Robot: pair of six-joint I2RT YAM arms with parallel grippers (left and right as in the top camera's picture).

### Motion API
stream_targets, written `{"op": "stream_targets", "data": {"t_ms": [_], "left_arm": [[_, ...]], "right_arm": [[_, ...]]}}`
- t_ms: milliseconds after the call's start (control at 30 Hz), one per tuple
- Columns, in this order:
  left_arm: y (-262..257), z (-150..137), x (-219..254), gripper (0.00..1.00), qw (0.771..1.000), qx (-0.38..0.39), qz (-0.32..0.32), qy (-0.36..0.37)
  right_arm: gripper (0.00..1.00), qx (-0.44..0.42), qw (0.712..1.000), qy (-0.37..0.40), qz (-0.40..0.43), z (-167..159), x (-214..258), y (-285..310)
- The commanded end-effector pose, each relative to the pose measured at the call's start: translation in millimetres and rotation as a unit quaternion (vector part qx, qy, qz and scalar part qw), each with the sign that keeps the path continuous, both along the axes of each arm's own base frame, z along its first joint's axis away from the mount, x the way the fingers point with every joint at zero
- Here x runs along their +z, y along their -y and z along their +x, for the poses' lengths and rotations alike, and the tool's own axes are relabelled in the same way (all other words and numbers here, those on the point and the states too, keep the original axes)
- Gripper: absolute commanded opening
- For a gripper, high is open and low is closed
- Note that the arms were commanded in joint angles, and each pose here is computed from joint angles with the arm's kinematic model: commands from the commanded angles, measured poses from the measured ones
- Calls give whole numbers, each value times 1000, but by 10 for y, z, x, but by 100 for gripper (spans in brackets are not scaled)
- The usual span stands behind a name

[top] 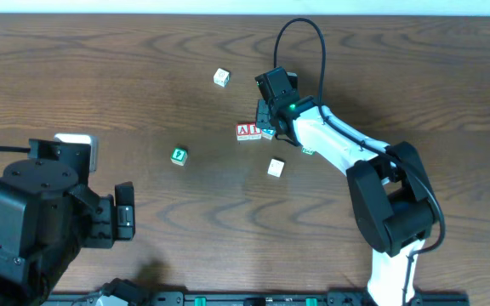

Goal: Spell out Ai2
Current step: 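Adjust the '2' block flush against the 'I' block and release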

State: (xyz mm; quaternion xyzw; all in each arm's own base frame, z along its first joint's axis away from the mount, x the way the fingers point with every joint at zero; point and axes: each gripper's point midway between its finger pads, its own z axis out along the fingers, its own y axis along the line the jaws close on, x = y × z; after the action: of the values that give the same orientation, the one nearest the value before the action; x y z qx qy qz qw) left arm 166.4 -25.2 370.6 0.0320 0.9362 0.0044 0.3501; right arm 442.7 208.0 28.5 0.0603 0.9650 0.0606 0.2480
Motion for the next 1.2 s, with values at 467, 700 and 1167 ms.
{"op": "stream_targets", "data": {"t_ms": [467,700,1167], "left_arm": [[-35,-75,-37,96,1000,-5,11,-15],[-34,-75,-37,96,1000,-5,11,-15],[-34,-75,-37,95,1000,-5,11,-15]], "right_arm": [[8,-13,1000,-13,12,-62,-28,-91],[8,-10,1000,-19,9,-98,-42,-103],[7,-9,1000,-24,7,-123,-55,-97]]}}
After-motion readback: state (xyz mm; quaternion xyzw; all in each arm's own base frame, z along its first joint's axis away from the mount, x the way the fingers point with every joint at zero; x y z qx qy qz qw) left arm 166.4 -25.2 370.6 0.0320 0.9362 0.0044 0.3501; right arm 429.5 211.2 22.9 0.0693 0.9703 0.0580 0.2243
